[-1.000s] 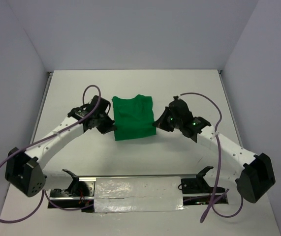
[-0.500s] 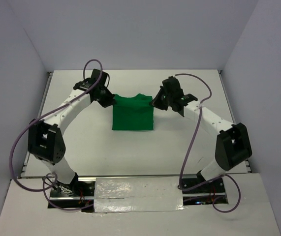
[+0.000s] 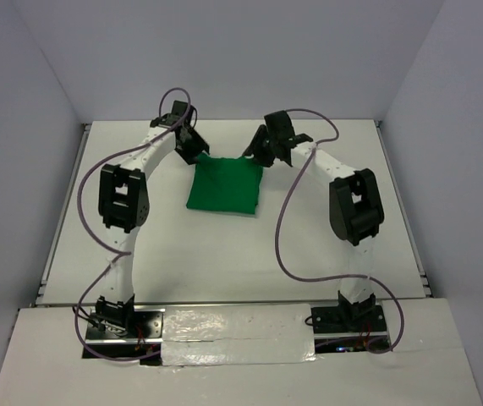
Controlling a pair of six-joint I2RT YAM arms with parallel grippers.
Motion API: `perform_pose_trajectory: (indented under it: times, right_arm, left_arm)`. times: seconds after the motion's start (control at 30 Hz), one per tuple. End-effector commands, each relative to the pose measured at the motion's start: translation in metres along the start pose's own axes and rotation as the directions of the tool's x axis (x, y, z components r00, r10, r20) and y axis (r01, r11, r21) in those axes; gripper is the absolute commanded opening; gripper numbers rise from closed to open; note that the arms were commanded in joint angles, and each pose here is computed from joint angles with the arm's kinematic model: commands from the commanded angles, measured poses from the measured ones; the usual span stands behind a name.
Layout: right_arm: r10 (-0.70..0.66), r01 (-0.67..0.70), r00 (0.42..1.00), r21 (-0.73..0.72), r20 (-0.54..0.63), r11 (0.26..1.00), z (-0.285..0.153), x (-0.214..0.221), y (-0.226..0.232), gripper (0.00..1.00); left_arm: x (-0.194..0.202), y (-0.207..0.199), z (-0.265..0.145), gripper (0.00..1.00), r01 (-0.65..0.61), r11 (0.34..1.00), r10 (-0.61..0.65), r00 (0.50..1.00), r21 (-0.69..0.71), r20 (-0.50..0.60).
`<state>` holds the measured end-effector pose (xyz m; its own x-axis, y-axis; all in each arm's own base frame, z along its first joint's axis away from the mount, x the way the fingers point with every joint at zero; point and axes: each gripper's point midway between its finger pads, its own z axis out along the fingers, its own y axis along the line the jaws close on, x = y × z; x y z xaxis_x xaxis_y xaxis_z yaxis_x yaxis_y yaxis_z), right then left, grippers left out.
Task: Fold and stack the t-shirts
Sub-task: Fold the long partially folded tshirt into a neat square
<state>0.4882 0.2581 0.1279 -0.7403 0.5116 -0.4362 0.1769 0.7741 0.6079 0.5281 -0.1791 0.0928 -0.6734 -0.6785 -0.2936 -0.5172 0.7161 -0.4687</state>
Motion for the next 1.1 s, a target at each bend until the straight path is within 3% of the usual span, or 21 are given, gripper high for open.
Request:
perform_pose_trajectory:
  times: [0.0,0.07,0.1,0.13,0.17,0.2,0.23,0.47,0.5,0.57,0.63,0.77,0.83,0.87,0.93,0.97,1.03,1.07]
  right_arm:
    - [0.018,-0.016,0.999,-0.052,0.051,0.999,0.004,-0.035,0.016,0.58]
    - [0.008,-0.003,0.998,-0.074,0.065,0.997,-0.001,-0.042,0.025,0.62]
    - [-0.004,0.011,0.996,-0.079,0.085,0.997,-0.013,-0.048,0.030,0.62]
    - [-0.031,0.037,0.993,-0.051,0.110,0.998,-0.019,-0.051,0.025,0.63]
    - [-0.049,0.053,0.992,-0.031,0.119,0.998,-0.026,-0.050,0.021,0.63]
    - [-0.078,0.088,0.983,-0.052,0.169,0.995,-0.051,-0.060,0.031,0.63]
    - [-0.087,0.098,0.979,-0.052,0.185,0.994,-0.060,-0.059,0.029,0.63]
    - [-0.168,0.169,0.982,-0.001,0.082,0.986,-0.083,-0.002,-0.012,0.60]
    - [-0.183,0.182,0.981,0.026,0.062,0.983,-0.082,0.011,-0.026,0.62]
    - [-0.200,0.200,0.975,0.015,0.098,0.980,-0.093,0.011,-0.024,0.63]
    - [-0.218,0.216,0.971,0.032,0.096,0.976,-0.092,0.012,-0.029,0.63]
    - [-0.227,0.226,0.971,0.022,0.070,0.974,-0.073,0.009,-0.017,0.57]
    - [-0.219,0.219,0.973,0.009,0.076,0.976,-0.061,-0.002,-0.003,0.49]
    - [-0.209,0.207,0.978,0.066,0.020,0.976,-0.038,0.007,-0.019,0.40]
    - [-0.205,0.200,0.978,0.101,0.037,0.975,-0.021,-0.009,-0.013,0.30]
    - [-0.190,0.186,0.982,0.136,0.014,0.973,-0.012,-0.009,-0.020,0.18]
    - [-0.164,0.163,0.986,0.166,-0.009,0.973,0.017,-0.013,-0.028,0.06]
    - [-0.144,0.147,0.989,0.186,-0.029,0.972,0.024,-0.010,-0.033,0.00]
  left_arm:
    - [-0.034,-0.019,0.009,0.77,-0.011,0.999,0.010,1.000,0.037,0.021]
    - [-0.049,-0.042,-0.008,0.89,-0.075,0.992,0.068,0.995,0.103,0.072]
    - [-0.058,-0.060,-0.040,0.99,-0.119,0.983,0.097,0.983,0.137,0.158]
    - [-0.050,-0.047,-0.041,0.99,-0.143,0.985,0.125,0.976,0.095,0.178]
    - [-0.058,-0.065,-0.057,0.99,-0.215,0.964,0.168,0.947,0.153,0.272]
    - [-0.066,-0.079,-0.106,0.99,-0.253,0.943,0.166,0.921,0.215,0.353]
    - [-0.065,-0.079,-0.121,0.99,-0.276,0.933,0.173,0.908,0.233,0.381]
    - [-0.022,-0.033,-0.155,0.99,-0.373,0.913,0.291,0.879,0.165,0.378]
    - [-0.010,-0.017,-0.145,0.99,-0.382,0.914,0.313,0.878,0.138,0.362]
    - [0.002,-0.015,-0.159,0.99,-0.433,0.889,0.346,0.849,0.149,0.399]
    - [0.014,0.000,-0.147,0.99,-0.441,0.886,0.362,0.850,0.142,0.382]
    - [0.017,0.002,-0.111,0.86,-0.417,0.902,0.364,0.876,0.114,0.317]
    - [0.011,-0.016,-0.103,0.84,-0.408,0.902,0.348,0.881,0.142,0.322]
    - [0.014,-0.014,-0.081,0.83,-0.403,0.907,0.356,0.889,0.124,0.287]
    - [0.001,-0.033,-0.074,0.80,-0.389,0.912,0.336,0.892,0.133,0.303]
    - [0.003,-0.024,-0.049,0.74,-0.378,0.921,0.343,0.900,0.091,0.268]
    - [-0.009,-0.038,-0.039,0.58,-0.361,0.927,0.322,0.904,0.098,0.280]
    - [-0.007,-0.027,-0.016,0.40,-0.351,0.934,0.327,0.914,0.065,0.241]
